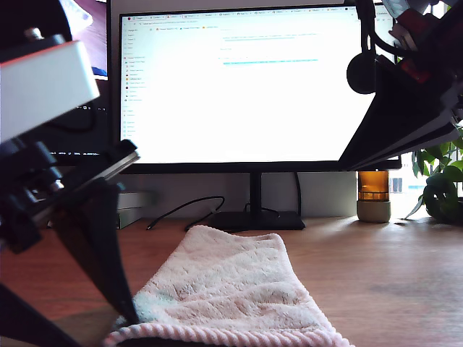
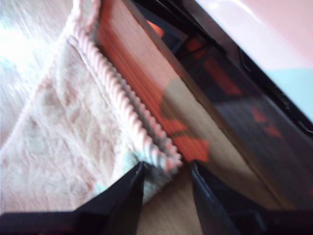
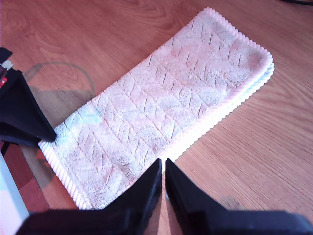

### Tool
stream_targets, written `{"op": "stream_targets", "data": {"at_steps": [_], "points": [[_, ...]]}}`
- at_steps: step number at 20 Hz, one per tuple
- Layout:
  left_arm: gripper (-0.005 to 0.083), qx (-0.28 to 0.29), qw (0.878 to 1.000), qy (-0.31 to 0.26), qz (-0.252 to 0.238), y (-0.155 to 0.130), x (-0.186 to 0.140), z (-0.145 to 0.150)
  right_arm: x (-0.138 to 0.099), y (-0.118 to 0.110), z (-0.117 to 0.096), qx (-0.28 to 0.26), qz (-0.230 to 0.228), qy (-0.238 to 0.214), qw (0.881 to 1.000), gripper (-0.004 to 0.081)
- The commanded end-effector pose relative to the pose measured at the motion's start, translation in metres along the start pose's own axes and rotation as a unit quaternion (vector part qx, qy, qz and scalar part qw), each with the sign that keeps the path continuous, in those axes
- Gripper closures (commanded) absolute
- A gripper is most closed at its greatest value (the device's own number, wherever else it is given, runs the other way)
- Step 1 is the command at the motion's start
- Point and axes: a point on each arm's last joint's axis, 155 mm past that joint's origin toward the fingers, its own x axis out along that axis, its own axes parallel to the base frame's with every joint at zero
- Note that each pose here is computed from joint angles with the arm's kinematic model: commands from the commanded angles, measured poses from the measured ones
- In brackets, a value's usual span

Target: Fold the tea towel to a neat square and place it to the right

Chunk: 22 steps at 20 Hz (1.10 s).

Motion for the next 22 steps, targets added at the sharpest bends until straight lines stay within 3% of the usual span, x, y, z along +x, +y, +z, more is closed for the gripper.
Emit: {"op": "stream_targets", "data": {"at_steps": [1,3,11,18,22], "points": [[0.0508,0.002,1.000,0.002,-0.023,-0.012,0.008,-0.002,0.001,0.001,0.003,-0.001,0.001,-0.004,1.000,0.0780],[0.0532,0.001,1.000,0.000,-0.028,-0.013,0.011,-0.002,0.001,0.001,0.003,-0.001,0.001,-0.003,1.000,0.0780],[0.0761,0.000,0.999,0.001,-0.034,-0.017,0.014,-0.003,0.001,0.006,0.001,0.011,0.010,0.001,1.000,0.0780],[0.0794,-0.003,1.000,0.000,-0.028,-0.013,0.012,-0.002,0.008,0.059,-0.003,-0.041,0.081,0.015,0.996,0.0753],[0.0794,-0.020,1.000,-0.003,-0.015,-0.002,0.005,0.002,0.009,0.084,-0.012,-0.087,0.105,0.029,0.990,0.0637]]}}
